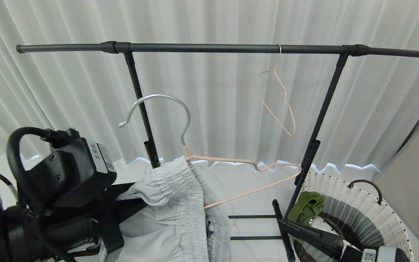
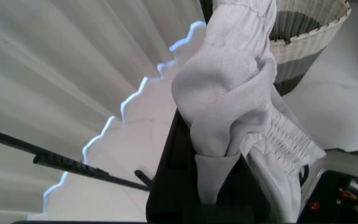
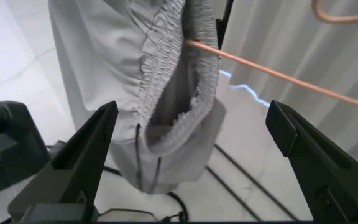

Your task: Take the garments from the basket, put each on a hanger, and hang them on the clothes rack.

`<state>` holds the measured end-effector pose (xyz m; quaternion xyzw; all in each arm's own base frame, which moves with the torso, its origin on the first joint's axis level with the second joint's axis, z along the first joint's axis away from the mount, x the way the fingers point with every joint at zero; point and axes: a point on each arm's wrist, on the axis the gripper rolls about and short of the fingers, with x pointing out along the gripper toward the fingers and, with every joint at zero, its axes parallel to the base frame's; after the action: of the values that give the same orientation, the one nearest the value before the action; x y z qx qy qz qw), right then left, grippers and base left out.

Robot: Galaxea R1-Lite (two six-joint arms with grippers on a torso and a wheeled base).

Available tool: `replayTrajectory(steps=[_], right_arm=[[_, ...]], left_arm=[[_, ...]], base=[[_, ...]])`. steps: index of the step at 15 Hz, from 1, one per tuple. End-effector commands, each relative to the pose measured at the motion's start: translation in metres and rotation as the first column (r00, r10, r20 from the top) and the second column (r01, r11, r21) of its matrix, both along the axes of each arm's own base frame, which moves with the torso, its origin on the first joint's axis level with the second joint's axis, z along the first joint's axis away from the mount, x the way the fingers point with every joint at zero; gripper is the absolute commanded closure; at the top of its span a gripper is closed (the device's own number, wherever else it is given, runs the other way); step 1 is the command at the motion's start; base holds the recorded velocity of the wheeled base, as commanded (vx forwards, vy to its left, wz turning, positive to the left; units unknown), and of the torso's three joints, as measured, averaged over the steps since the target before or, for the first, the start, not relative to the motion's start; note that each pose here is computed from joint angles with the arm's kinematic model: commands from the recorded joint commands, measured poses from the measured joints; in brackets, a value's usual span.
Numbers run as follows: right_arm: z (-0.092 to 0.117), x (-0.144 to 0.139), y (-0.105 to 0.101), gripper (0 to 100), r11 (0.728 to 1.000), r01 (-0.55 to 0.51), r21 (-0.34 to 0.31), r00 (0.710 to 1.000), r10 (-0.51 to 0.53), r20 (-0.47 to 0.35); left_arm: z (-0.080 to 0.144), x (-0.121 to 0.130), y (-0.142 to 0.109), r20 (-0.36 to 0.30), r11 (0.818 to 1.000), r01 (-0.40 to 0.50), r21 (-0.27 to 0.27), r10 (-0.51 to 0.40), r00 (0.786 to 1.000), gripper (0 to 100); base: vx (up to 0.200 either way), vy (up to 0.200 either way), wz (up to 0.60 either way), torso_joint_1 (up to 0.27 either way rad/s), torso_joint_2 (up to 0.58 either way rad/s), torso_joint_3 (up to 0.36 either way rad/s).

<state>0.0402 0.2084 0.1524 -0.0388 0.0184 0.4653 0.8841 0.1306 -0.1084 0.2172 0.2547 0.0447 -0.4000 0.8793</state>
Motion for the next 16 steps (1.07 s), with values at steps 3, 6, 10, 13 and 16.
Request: replayTrajectory(steps=[3, 6, 10, 13, 16], right_arm=[[-0.001, 0.018, 0.027, 0, 0.996, 0.072, 0.058, 0.991, -0.065, -0.114], [-0.009, 0.052, 0.047, 0, 0.978, 0.195, 0.08, 0.967, -0.178, -0.182], [-0.021, 0.072, 0.064, 0, 0.966, 0.246, 0.079, 0.949, -0.224, -0.222], [-0.026, 0.077, 0.065, 0, 0.961, 0.267, 0.072, 0.94, -0.243, -0.241], [-0.03, 0.083, 0.063, 100, 0.955, 0.29, 0.066, 0.931, -0.265, -0.251]], left_arm=[[0.013, 0.0, 0.0, 0.065, 0.998, -0.011, -0.061, 0.015, 0.998, 100], [0.021, 0.0, 0.0, 0.097, 0.996, -0.009, -0.087, 0.017, 0.995, 100], [0.024, 0.0, -0.001, 0.103, 0.995, -0.002, -0.096, 0.012, 0.995, 100], [0.025, 0.0, 0.0, 0.105, 0.995, 0.001, -0.099, 0.01, 0.994, 100], [0.028, 0.0, -0.001, 0.118, 0.994, 0.004, -0.109, 0.009, 0.993, 100]], base=[[0.0, 0.0, 0.0, 0.0, 0.0, 0.0], [0.0, 0.0, 0.0, 0.0, 0.0, 0.0], [0.0, 0.0, 0.0, 0.0, 0.0, 0.0], [0.0, 0.0, 0.0, 0.0, 0.0, 0.0], [0.0, 0.0, 0.0, 0.0, 0.0, 0.0]])
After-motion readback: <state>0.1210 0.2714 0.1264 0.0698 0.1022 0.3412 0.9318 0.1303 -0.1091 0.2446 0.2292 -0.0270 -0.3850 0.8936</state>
